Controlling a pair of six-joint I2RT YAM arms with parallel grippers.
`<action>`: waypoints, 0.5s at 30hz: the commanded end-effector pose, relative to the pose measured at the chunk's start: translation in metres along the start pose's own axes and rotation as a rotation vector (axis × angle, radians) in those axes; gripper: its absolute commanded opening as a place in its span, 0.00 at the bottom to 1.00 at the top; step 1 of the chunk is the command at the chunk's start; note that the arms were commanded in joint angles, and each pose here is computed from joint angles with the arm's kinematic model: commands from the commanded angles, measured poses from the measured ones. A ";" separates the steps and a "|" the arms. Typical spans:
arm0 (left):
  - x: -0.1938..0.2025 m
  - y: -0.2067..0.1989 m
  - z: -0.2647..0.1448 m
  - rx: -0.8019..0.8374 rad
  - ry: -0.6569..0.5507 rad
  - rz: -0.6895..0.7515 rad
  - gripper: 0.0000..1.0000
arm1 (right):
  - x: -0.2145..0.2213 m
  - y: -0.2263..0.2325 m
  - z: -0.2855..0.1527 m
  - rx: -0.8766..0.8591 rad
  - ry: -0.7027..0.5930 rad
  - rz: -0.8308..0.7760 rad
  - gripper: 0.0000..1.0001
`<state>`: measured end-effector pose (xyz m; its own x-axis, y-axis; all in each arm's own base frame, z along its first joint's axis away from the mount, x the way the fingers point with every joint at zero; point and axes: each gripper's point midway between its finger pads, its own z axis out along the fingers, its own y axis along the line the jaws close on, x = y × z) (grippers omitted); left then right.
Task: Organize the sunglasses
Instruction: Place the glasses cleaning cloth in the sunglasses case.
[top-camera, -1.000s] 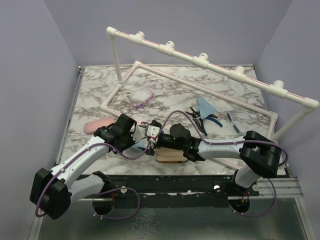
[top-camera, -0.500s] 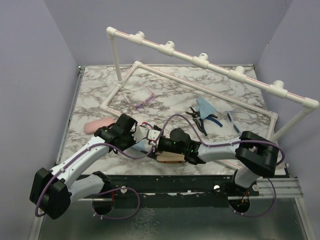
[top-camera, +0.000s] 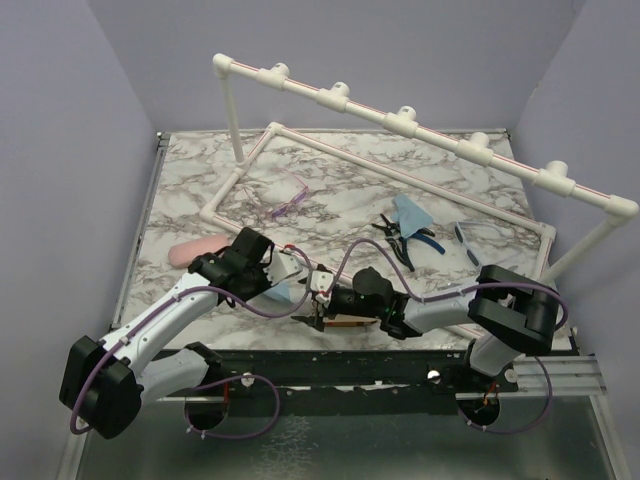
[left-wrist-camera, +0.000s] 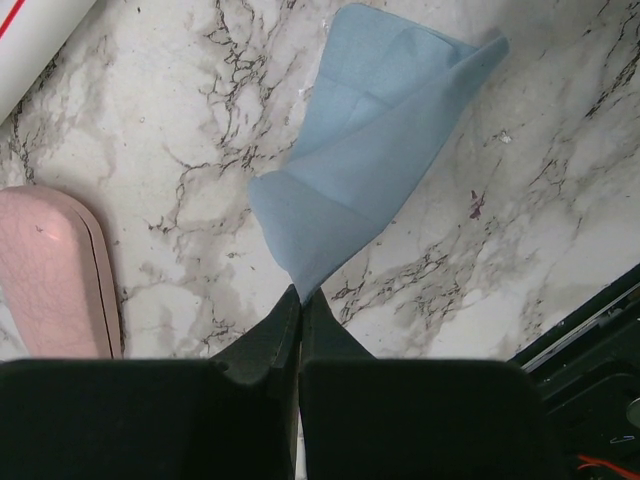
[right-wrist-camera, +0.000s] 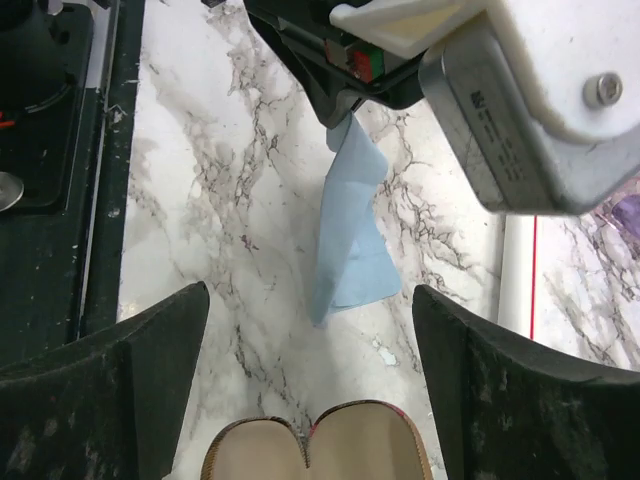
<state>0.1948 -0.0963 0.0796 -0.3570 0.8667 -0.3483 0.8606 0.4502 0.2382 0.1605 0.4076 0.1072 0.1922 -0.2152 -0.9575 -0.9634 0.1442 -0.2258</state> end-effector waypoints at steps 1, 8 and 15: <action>-0.013 0.010 -0.008 -0.035 -0.062 -0.015 0.00 | -0.006 0.009 -0.005 -0.018 -0.053 0.025 0.86; -0.025 0.005 -0.011 0.022 -0.122 -0.036 0.00 | 0.001 0.001 0.013 0.008 -0.036 0.019 0.72; -0.034 0.005 -0.027 0.059 -0.140 -0.079 0.00 | 0.004 0.002 0.027 0.030 -0.049 0.024 0.59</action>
<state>0.1979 -0.0973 0.0890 -0.3890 0.8326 -0.3942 0.8471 0.4915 0.2023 0.1665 0.4237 0.1026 0.1924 -0.1709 -0.9663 -0.9622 0.1604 -0.2199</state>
